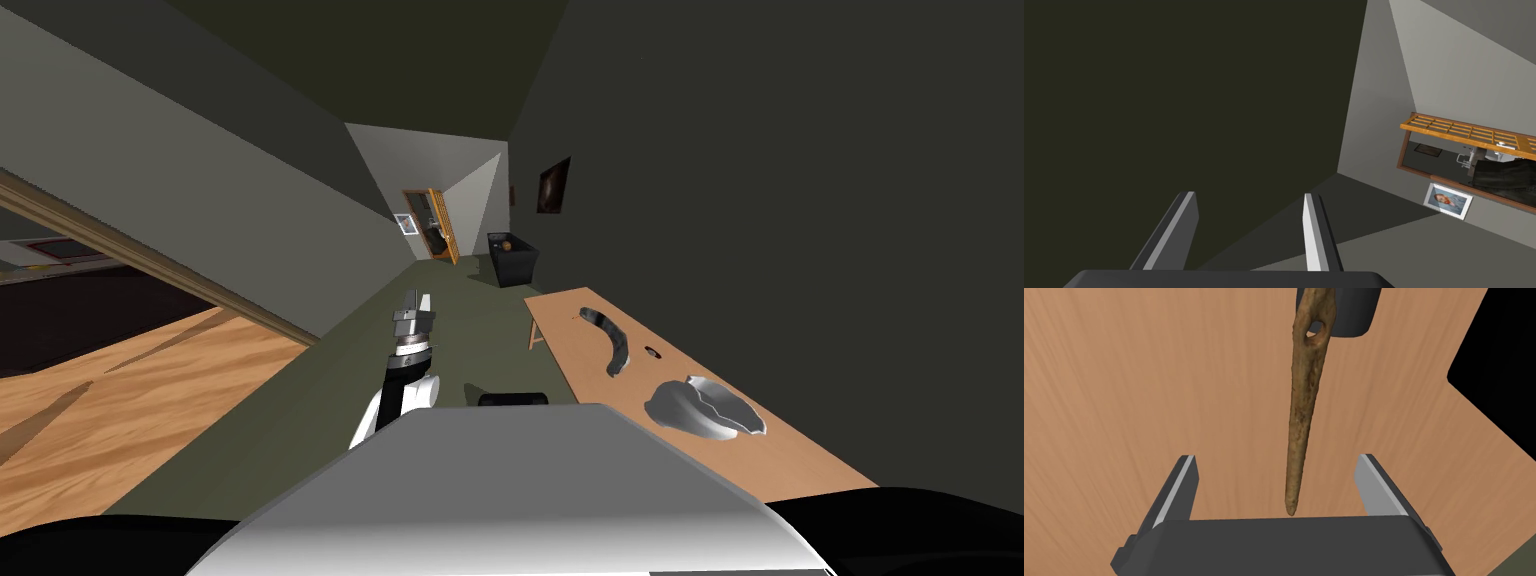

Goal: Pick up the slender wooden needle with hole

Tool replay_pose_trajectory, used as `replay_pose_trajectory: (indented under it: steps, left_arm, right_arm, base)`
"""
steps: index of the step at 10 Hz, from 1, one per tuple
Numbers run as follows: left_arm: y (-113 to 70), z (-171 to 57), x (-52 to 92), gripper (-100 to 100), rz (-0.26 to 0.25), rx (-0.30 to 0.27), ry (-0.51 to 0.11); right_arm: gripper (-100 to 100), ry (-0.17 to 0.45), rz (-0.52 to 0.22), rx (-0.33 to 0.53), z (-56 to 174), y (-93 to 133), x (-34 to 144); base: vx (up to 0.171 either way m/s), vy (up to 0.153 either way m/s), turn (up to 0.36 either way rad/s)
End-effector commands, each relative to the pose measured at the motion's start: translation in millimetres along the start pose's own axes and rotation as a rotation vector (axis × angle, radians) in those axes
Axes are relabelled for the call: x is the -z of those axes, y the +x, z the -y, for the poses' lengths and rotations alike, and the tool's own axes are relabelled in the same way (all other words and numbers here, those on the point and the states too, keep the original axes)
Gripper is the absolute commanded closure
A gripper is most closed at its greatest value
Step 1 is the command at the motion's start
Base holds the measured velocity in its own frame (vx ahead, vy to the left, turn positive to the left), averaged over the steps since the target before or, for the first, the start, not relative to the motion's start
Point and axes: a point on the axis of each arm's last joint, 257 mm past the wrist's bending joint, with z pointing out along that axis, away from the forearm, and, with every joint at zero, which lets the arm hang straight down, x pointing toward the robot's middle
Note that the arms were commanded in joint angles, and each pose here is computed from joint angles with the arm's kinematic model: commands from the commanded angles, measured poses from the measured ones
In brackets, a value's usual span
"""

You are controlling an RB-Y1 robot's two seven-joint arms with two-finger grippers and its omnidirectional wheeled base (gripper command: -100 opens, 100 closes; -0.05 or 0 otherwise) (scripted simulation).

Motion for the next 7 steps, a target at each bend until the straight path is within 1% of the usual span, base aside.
replay_pose_trajectory:
  steps: [1,2,3,5,6,7]
  left_arm:
    - [0.0,0,0.0,0,0.0,0.0,0.0]
    - [0.0,0,0.0,0,0.0,0.0,0.0]
    - [0.0,0,0.0,0,0.0,0.0,0.0]
    - [0.0,0,0.0,0,0.0,0.0,0.0]
    - [0.0,0,0.0,0,0.0,0.0,0.0]
    - [0.0,0,0.0,0,0.0,0.0,0.0]
  right_arm:
    - [-100,0.001,0.0,-0.008,-10,0,-8.5]
    - [-100,0.001,0.0,-0.01,-12,0,-10.6]
    - [-100,0.002,0.0,-0.015,-20,-1,-16.8]
    - [-100,0.003,0.0,-0.016,-19,-1,-15.6]
    - [100,0.003,0.0,-0.015,-19,-1,-15.8]
    - [100,0.003,0.0,-0.015,-19,-1,-15.8]
  base:
    - [-0.005,-0.036,0.056]
    - [-0.009,-0.052,0.048]
    - [-0.019,-0.063,0.053]
    - [-0.011,-0.032,0.012]
    - [0.0,0.0,0.0]
    - [0.0,0.0,0.0]
